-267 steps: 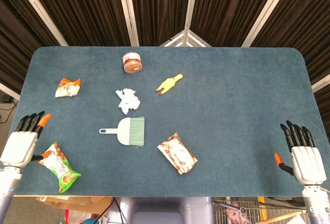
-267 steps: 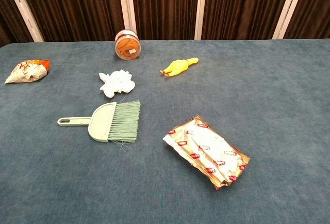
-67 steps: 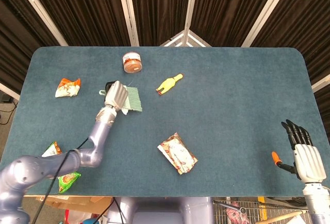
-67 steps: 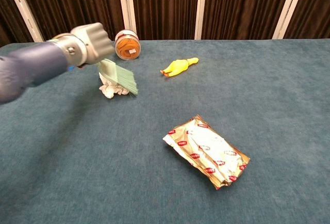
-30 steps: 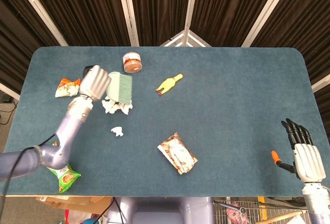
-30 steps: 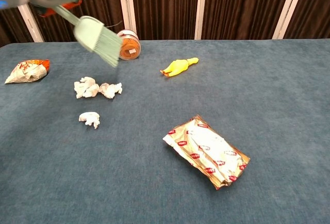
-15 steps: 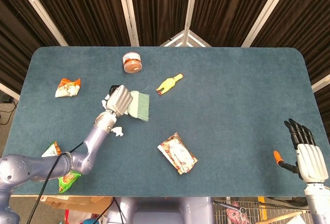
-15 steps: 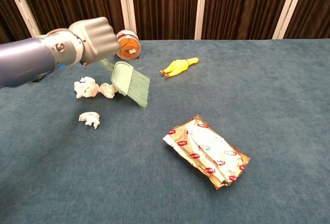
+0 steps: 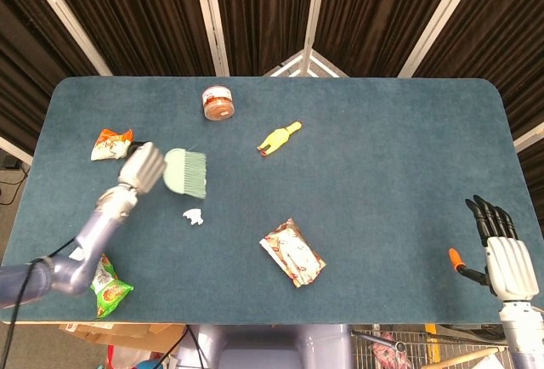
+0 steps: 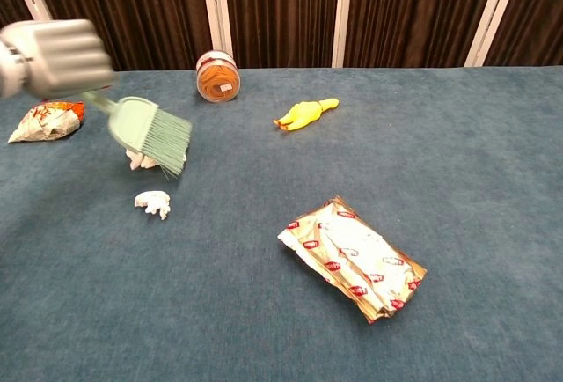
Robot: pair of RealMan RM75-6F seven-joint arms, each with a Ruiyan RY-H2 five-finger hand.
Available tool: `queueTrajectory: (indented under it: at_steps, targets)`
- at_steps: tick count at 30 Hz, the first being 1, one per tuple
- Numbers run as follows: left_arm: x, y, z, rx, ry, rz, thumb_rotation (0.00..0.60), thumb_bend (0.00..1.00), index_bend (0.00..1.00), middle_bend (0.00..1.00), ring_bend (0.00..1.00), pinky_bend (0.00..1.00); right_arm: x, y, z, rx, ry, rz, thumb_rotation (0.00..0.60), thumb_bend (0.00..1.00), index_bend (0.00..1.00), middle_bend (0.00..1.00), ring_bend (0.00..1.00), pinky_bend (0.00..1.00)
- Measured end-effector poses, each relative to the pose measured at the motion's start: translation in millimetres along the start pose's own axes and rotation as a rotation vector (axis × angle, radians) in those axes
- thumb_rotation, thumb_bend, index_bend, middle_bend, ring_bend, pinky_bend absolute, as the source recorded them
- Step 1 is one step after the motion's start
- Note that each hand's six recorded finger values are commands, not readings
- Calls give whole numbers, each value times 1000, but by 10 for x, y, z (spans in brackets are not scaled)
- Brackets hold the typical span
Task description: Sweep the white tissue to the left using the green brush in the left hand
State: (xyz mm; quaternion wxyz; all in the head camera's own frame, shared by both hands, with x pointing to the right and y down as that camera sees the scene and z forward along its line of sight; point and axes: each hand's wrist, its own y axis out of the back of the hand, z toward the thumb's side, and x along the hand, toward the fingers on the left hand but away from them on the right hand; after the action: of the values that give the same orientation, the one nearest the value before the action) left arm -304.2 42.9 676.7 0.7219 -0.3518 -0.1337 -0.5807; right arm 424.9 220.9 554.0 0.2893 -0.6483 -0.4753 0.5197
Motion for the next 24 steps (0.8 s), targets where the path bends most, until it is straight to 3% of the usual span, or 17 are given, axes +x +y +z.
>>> queueTrajectory:
  at_steps: [5,11,15,19,24]
  targets:
    - [-311,-491,-78,30,-11,-76,600,795,824,1000,1000,1000,2,0,11,4,1,-6,600,344,0,0,0,0]
    - [-437,-677,-443,29,56,-75,600,795,824,1000,1000,1000,-7,-6,9,7,-2,-9,600,344,0,0,0,0]
    - [-385,-596,-762,-8,136,-42,600,794,824,1000,1000,1000,-10,-11,15,10,0,-8,600,344,0,0,0,0]
    - [-251,-373,-956,-63,197,9,600,795,824,1000,1000,1000,-10,-10,16,12,1,-9,600,344,0,0,0,0]
    - [-46,-49,-890,-132,215,65,600,795,824,1000,1000,1000,-10,1,4,8,-1,-11,600,343,0,0,0,0]
